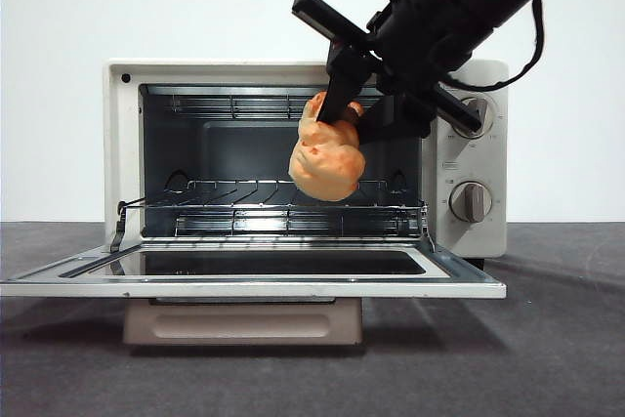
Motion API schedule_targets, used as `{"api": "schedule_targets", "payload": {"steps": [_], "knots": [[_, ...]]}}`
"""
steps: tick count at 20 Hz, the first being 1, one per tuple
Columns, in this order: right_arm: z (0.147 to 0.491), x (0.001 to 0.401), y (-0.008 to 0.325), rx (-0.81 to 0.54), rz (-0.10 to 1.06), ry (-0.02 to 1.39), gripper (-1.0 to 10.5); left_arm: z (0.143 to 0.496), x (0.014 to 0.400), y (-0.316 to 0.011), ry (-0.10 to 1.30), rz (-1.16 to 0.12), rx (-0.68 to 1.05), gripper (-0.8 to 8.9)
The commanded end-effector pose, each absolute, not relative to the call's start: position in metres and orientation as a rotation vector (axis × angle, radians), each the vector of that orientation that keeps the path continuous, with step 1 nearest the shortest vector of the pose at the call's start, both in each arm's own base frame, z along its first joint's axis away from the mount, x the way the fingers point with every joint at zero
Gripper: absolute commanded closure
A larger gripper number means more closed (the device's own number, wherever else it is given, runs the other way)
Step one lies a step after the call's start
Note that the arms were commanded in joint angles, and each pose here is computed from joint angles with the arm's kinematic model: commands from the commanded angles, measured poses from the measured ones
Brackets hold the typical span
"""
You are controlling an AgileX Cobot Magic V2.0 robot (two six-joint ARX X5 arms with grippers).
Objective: The left arm flap open the oven, the right arm pick bread and place it into oven, the left arm flap close the oven
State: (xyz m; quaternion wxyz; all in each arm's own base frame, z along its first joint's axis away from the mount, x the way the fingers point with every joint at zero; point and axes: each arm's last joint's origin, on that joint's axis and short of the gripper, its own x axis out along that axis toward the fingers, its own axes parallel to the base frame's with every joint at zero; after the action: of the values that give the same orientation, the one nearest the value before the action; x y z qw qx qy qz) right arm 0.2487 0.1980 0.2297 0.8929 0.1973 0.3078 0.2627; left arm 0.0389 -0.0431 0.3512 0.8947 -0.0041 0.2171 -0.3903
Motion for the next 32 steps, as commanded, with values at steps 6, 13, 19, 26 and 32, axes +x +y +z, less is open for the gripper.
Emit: {"api": "schedule_targets", "payload": {"steps": [6, 13, 19, 26, 32], "knots": [[0.233, 0.258, 0.200, 0.445, 0.441, 0.555, 8.3, 0.355, 0.035, -0.040, 0.454, -0.815, -0.007, 7.95], [0.229, 0.262, 0.201, 0.450, 0.434, 0.541, 8.3, 0.355, 0.036, -0.040, 0.449, -0.817, -0.002, 7.95], [0.219, 0.266, 0.204, 0.440, 0.426, 0.561, 7.8, 0.355, 0.036, -0.040, 0.448, -0.817, 0.000, 7.94], [0.220, 0.265, 0.205, 0.441, 0.431, 0.560, 5.1, 0.355, 0.036, -0.040, 0.449, -0.817, 0.000, 7.94], [0.228, 0.261, 0.204, 0.451, 0.469, 0.558, 5.1, 0.355, 0.036, -0.040, 0.449, -0.817, 0.000, 7.94]]}}
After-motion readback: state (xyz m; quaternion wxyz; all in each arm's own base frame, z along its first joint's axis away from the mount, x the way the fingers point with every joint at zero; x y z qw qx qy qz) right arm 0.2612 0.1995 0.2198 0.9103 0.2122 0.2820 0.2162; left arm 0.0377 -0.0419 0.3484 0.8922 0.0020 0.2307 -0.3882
